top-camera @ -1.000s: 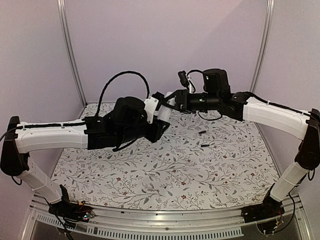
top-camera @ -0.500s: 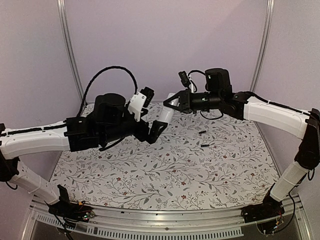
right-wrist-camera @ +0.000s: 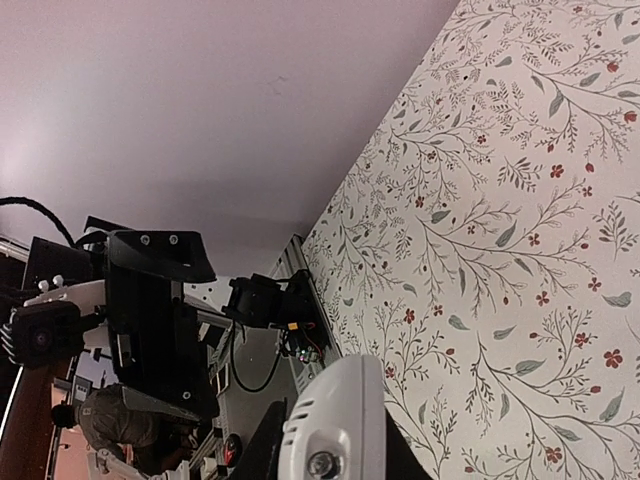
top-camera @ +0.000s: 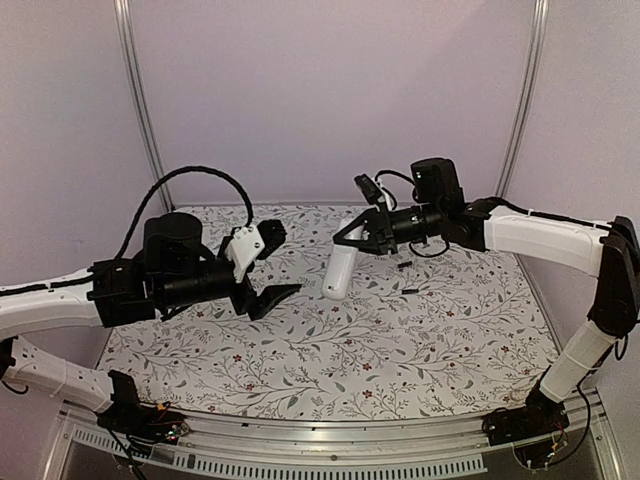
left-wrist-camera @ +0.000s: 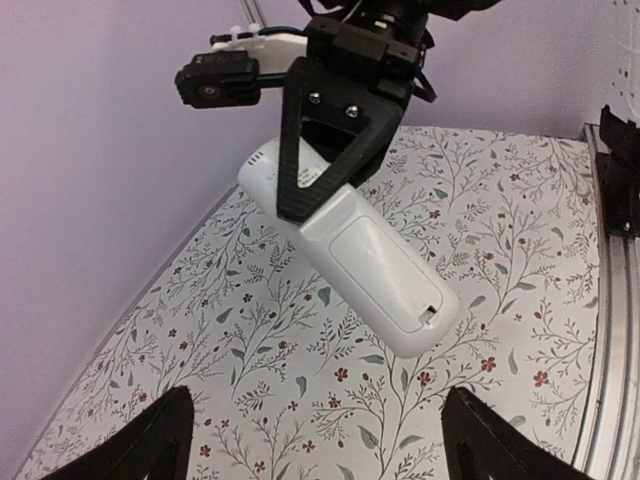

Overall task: Load the batteries into the remote control
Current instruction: Pass from the left arm to the right, then remove the battery cover from the remote control.

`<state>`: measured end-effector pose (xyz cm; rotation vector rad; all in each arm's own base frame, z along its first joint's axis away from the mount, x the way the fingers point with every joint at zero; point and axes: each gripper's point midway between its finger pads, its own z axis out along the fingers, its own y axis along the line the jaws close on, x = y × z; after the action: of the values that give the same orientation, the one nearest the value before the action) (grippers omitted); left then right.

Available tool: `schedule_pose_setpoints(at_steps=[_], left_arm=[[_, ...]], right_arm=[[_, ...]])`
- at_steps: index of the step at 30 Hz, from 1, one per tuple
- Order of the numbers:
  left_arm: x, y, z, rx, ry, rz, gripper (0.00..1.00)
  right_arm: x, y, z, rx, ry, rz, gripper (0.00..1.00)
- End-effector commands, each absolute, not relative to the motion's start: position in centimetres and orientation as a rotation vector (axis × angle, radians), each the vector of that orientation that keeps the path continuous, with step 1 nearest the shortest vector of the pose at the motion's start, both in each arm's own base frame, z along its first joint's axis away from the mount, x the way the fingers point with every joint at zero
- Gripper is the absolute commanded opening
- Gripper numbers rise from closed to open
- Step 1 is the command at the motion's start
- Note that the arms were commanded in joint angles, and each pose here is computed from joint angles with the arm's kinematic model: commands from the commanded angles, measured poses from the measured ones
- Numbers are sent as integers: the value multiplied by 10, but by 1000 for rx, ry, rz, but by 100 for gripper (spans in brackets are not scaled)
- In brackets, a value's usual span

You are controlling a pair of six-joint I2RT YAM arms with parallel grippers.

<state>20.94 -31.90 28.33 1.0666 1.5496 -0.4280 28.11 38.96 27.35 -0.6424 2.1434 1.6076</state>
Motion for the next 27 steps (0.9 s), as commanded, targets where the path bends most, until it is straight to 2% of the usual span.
schedule_pose_setpoints(at_steps=[1,14,21,27], left_arm=[[182,-333,249,1368,1428,-330,82],[170,-367,219,1611,1330,-233,50],[169,-379,209,1678,1325,-232,41],[167,-385,206,1709,1319,-246,41]], right_arm=[[267,393,249,-691,2193,1701,0],[256,404,217,-693,2261,1776,0],[254,407,206,-676,2297,1777,0],[252,407,203,-677,2307,1783,0]])
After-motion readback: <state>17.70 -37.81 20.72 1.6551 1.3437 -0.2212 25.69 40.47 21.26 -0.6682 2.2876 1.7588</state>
